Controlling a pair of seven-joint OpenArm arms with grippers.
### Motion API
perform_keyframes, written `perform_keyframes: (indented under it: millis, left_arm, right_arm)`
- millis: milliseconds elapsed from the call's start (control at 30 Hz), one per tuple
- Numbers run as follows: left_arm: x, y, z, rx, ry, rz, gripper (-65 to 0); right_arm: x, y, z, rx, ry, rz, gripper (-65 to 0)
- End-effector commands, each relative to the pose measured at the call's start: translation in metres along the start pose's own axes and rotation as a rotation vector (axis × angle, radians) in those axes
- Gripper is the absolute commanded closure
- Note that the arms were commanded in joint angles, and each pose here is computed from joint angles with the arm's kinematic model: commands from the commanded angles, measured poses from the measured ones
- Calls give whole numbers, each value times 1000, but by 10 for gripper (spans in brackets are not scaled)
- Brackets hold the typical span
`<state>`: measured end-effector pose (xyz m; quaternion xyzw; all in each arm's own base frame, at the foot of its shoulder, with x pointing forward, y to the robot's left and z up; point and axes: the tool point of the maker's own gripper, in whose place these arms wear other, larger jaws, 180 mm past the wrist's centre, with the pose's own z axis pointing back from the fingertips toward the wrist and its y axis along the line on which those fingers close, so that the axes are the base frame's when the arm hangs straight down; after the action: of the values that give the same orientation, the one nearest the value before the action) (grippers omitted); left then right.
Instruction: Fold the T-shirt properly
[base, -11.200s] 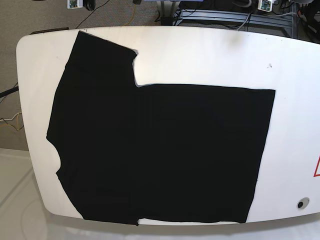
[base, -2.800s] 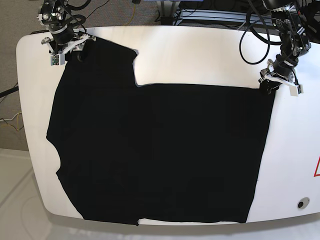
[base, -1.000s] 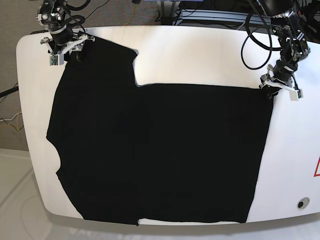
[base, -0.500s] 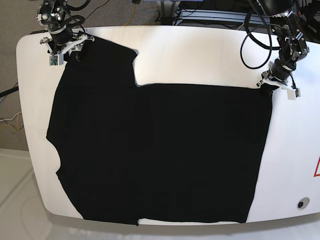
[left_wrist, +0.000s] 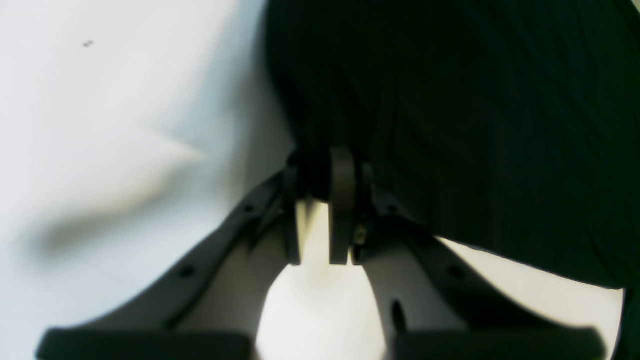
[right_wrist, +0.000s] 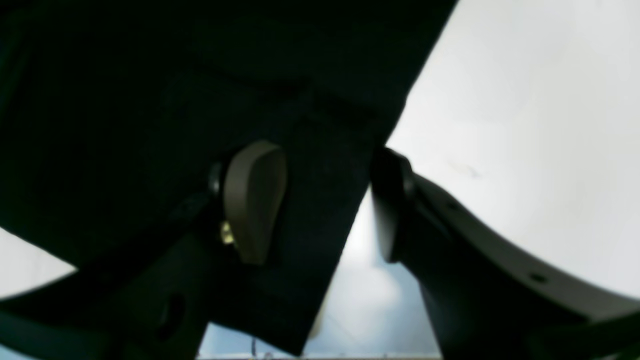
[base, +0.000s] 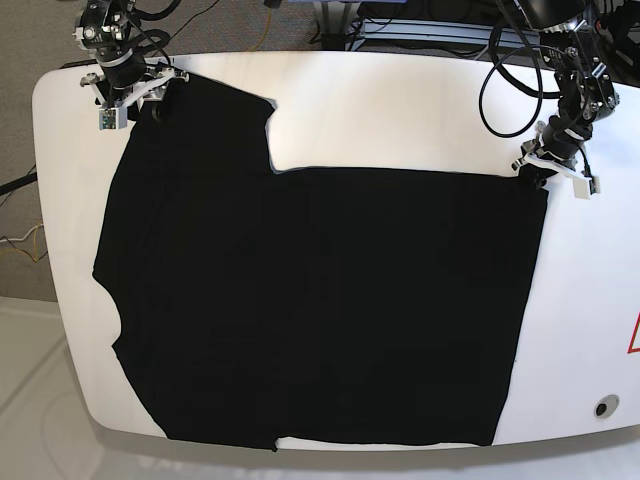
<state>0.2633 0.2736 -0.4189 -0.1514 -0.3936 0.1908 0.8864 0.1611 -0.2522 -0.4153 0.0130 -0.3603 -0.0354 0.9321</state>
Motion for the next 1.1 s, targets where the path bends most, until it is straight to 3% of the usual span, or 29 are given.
perform_keyframes:
  millis: [0,400,467,533,667,1067]
  left_arm:
    - [10,0,4,3,-7,-42,0]
    - [12,1,6,5,-16,-49,0]
    - [9,2,6,8,-12,-41,0]
    - [6,3,4,9,-10,-24,0]
    - [7,4,5,10,-15,-25,0]
    - [8,1,6,-4,-17,-34,0]
  right_arm:
    - [9,-2,3,2,-31,16,-309]
    - [9,-3,3,2,-30,20,-248]
    - [9,-3,3,2,-34,21,-215]
    - [5,-2,3,2,-22,20,-97]
    - [4,-3,3,2,-18,18,0]
    - [0,3,4,14,3,23,0]
